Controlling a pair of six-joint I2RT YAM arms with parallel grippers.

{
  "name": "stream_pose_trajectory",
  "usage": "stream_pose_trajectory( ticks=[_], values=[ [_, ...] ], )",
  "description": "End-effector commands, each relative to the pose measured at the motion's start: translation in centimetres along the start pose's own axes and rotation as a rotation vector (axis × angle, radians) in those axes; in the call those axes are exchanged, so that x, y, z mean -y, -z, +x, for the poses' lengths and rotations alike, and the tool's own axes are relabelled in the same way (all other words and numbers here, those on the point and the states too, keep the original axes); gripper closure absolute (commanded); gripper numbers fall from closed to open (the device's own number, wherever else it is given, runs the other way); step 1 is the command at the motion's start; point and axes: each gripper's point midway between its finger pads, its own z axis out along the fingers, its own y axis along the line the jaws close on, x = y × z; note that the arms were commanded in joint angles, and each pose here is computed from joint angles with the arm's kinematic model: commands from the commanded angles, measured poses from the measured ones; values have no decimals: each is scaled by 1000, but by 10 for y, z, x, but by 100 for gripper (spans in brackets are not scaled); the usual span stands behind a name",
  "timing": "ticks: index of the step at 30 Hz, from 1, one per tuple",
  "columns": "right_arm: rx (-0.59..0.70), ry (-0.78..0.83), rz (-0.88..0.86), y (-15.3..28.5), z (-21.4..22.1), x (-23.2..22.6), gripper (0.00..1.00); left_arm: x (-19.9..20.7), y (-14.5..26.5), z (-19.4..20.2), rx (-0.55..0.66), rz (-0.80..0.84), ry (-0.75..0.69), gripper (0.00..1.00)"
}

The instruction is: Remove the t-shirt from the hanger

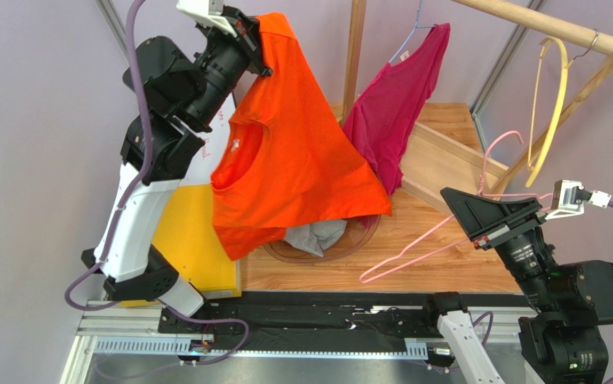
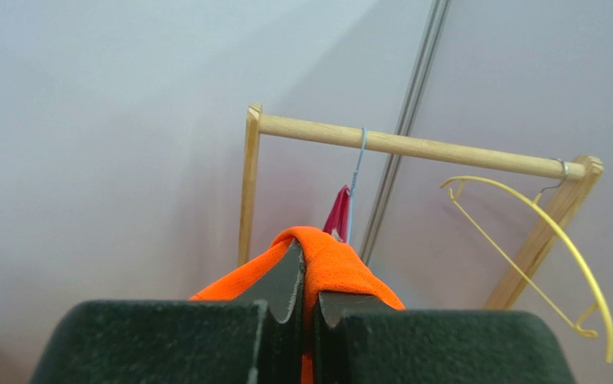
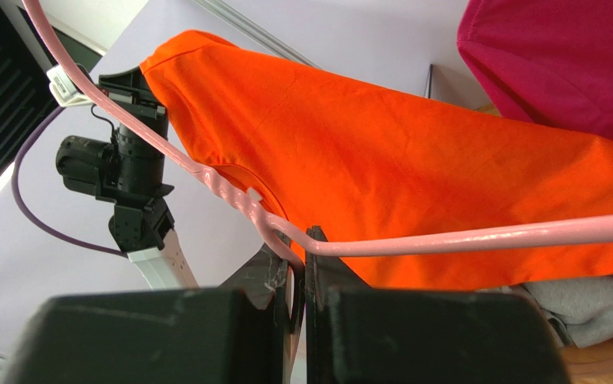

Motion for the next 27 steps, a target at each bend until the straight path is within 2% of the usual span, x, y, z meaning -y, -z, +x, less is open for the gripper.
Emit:
stream_pose_trajectory(
  ticks=[1,7,12,16,17,23,27],
  values=[
    [12,30,26,-8,-3,11,100,-9,-11,0,3,33,-23,100],
    [-8,19,32,-23,-1,22,100,-19,-15,11,-35,57,0,100],
    [-36,18,37,-35,1,28,100,-31,29,-59,107,-9,-97,100],
    [-47,11,32,-44,1,33,100,-35,57,-81,151,-43,-143,100],
    [-46,12,32,-46,1,35,100,-38,54,-68,122,-45,-153,100],
    [-46,5,50,-47,4,45,100,-45,54,-72,130,-82,-174,100],
    [-51,15,60,-42,6,46,100,-32,29,-53,97,-10,-114,100]
  ],
)
